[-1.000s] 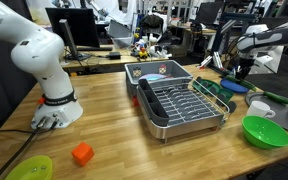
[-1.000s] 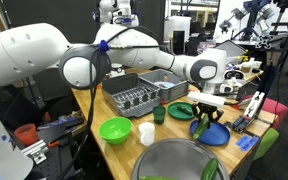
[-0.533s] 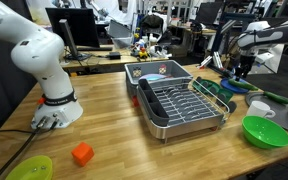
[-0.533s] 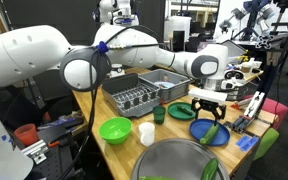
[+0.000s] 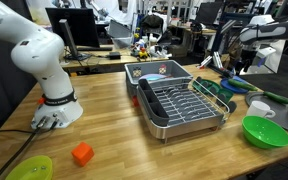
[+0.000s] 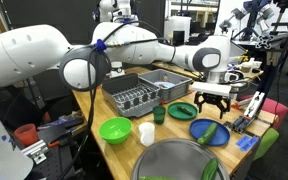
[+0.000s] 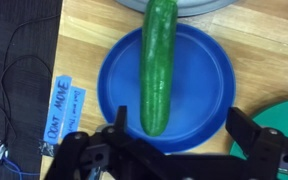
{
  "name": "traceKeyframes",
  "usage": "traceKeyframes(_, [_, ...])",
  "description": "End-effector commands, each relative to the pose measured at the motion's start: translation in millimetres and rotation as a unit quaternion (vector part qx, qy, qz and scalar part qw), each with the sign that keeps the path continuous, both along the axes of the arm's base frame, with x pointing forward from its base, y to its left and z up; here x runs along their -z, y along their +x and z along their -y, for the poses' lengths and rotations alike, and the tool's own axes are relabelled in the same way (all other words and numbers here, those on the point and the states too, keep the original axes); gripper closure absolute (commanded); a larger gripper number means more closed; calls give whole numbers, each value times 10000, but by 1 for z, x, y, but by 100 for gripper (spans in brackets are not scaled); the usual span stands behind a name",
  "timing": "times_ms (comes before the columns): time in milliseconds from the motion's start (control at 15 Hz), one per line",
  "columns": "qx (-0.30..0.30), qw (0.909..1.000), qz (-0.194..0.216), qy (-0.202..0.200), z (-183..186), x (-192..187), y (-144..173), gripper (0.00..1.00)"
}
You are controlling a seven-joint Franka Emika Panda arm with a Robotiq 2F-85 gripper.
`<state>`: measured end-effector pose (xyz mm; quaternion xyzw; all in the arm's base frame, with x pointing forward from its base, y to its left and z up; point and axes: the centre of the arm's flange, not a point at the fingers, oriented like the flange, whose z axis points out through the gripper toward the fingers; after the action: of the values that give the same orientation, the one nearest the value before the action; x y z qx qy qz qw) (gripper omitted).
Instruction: Put the green object onto the blue plate.
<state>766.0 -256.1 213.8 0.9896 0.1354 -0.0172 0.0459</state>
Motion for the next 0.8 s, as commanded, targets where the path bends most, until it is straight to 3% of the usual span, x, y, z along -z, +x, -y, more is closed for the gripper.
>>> traceKeyframes(0, [24, 9994, 318, 151, 7, -19, -3, 0])
traceKeyframes(133, [78, 9983, 529, 241, 6, -32, -16, 0])
traceKeyframes(200, [85, 9993, 347, 70, 9, -25, 4, 0])
traceKeyframes(733, [120, 9987, 482, 103, 11, -35, 6, 0])
